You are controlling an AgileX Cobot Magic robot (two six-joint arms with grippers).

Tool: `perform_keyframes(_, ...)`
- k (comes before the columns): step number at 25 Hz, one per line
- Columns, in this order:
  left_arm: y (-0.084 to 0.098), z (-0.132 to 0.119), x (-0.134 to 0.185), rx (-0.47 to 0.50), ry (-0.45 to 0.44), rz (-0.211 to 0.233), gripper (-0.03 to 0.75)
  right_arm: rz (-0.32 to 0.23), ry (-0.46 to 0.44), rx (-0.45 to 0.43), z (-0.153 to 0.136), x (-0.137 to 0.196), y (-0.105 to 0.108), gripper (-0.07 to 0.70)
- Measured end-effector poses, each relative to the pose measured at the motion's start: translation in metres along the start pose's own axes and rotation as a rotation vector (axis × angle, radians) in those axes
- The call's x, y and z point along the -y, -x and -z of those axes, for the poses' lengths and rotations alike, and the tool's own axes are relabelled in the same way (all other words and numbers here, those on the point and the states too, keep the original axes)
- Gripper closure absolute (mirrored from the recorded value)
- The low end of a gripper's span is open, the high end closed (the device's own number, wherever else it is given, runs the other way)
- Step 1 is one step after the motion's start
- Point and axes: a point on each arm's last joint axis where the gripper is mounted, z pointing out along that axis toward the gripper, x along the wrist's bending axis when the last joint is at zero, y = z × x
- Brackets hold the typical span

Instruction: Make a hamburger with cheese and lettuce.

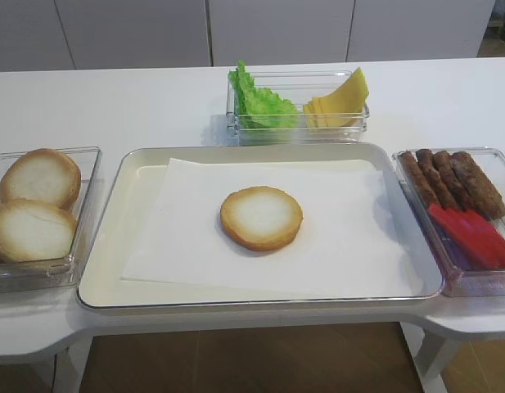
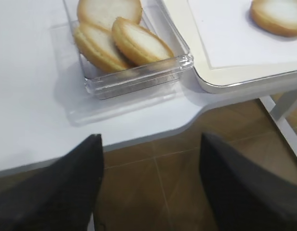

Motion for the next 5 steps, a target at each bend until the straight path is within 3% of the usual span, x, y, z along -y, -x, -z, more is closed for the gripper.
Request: perform_keyframes(5, 0.0008, -0.0001, 0.0, -0.056, 0.003, 0.038, 0.248, 0.0, 0.0, 0.0, 0.0, 0.0, 0.0, 0.351)
